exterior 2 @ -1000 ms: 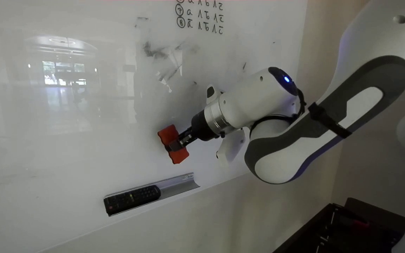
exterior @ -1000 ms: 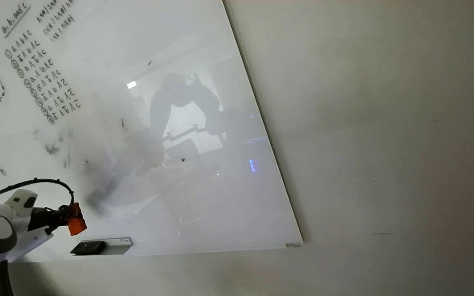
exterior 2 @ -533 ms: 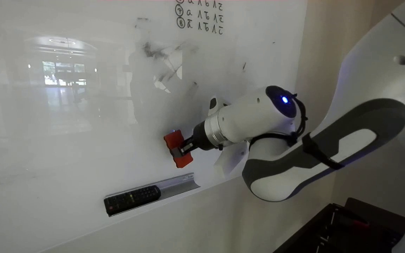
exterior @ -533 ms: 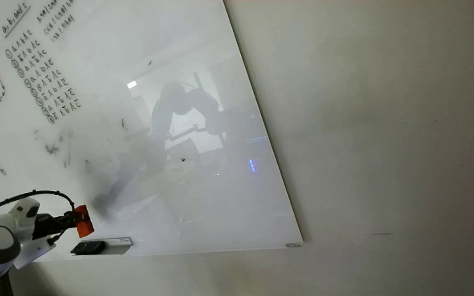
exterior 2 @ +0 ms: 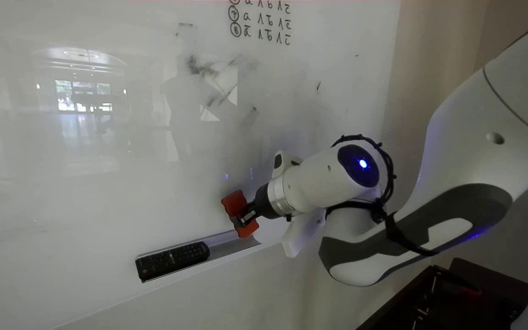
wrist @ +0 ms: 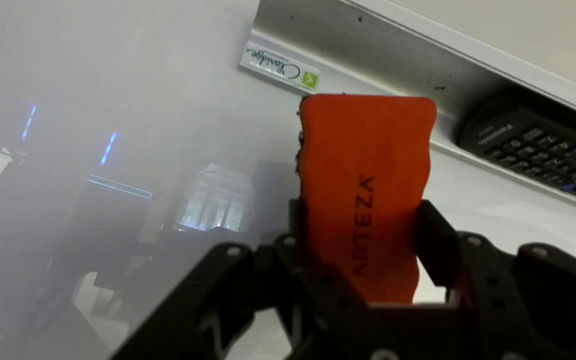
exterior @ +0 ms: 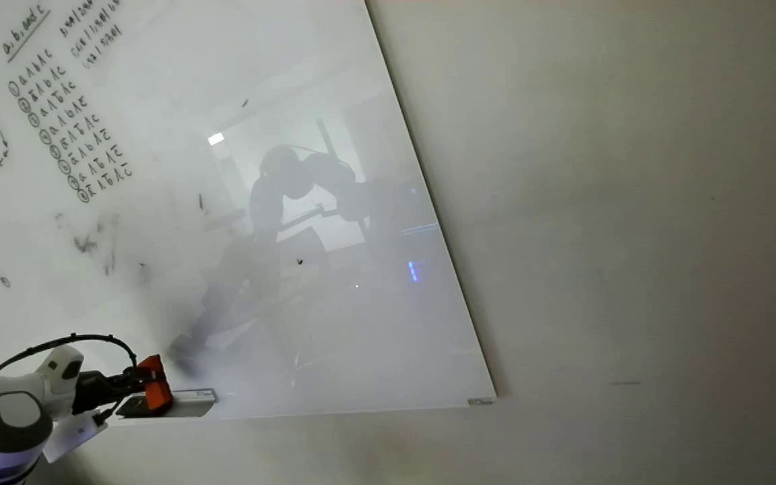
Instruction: Pick up the eraser and wipe the white board with it.
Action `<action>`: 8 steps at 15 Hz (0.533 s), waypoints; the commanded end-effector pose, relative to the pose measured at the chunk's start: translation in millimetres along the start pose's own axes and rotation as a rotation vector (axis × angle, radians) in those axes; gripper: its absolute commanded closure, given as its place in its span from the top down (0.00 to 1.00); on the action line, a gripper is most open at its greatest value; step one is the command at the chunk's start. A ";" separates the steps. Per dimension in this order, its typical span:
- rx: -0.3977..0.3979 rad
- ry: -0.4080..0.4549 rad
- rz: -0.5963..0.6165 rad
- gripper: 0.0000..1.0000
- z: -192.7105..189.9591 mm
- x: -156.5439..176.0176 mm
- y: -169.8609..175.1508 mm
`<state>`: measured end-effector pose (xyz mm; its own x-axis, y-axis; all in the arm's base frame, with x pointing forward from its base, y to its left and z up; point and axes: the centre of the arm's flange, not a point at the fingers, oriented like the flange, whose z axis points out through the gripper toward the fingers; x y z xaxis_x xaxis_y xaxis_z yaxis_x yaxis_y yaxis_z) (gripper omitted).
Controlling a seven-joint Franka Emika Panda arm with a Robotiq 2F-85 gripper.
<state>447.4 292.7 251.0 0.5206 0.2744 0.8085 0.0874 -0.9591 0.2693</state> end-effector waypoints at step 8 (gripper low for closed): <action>-0.039 0.040 0.015 0.29 41.1 -29.9 21.5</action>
<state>456.6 288.8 231.0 0.5185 0.2799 0.8080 0.0595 -0.9544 0.2924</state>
